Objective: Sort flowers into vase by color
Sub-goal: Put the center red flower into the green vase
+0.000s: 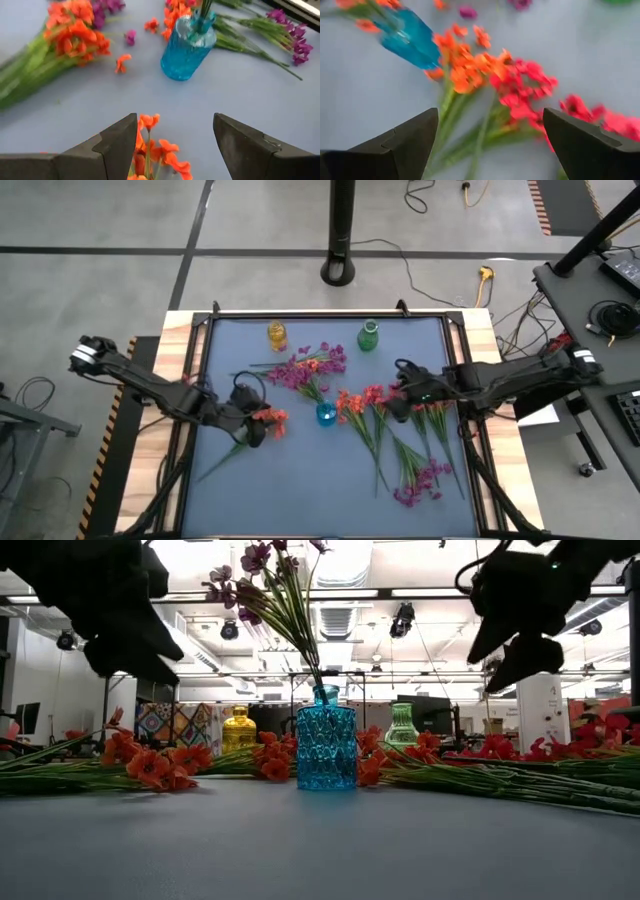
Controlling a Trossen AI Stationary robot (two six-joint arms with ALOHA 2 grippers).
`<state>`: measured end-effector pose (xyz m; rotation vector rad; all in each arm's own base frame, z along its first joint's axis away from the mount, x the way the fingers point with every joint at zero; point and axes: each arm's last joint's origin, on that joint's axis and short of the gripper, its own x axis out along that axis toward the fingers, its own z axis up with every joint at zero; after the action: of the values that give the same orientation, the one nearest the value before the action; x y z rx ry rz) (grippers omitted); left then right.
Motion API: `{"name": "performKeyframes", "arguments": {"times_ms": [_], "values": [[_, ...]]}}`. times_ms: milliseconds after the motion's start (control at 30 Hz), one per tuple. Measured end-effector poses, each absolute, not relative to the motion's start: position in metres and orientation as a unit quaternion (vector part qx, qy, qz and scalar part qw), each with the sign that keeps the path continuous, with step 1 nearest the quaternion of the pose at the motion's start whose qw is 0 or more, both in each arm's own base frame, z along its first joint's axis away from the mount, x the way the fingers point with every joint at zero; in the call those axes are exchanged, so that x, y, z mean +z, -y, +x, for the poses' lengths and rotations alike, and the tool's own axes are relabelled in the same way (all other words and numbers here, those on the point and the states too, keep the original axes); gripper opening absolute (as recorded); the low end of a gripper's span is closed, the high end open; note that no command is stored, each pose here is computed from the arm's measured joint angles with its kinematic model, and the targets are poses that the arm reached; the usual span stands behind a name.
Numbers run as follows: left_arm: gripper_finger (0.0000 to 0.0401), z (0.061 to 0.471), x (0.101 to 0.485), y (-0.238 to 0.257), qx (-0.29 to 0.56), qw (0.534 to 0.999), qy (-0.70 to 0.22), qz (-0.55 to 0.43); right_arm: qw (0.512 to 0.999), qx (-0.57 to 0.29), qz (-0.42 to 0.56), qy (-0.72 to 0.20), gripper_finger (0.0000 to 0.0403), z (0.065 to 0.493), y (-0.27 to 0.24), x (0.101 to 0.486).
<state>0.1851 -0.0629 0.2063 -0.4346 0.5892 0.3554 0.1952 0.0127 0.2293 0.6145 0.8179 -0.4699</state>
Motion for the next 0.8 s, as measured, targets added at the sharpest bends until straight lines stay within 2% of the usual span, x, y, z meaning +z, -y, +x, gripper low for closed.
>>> {"name": "performKeyframes", "arguments": {"times_ms": [167, 333, 800], "values": [[0.0244, 0.183, 0.209, 0.06, 0.198, 0.924, -0.269, -0.187, 0.79, -0.263, 0.292, -0.47, 0.0352, 0.202, -0.015, 0.236], [0.0244, 0.184, 0.207, 0.06, 0.203, 0.923, -0.271, -0.181, 0.761, -0.224, 0.308, -0.526, 0.0352, 0.211, -0.025, 0.237], [0.0244, 0.186, 0.205, 0.061, 0.205, 0.921, -0.28, -0.174, 0.664, -0.281, 0.352, -0.597, 0.0352, 0.202, -0.034, 0.219]]}}
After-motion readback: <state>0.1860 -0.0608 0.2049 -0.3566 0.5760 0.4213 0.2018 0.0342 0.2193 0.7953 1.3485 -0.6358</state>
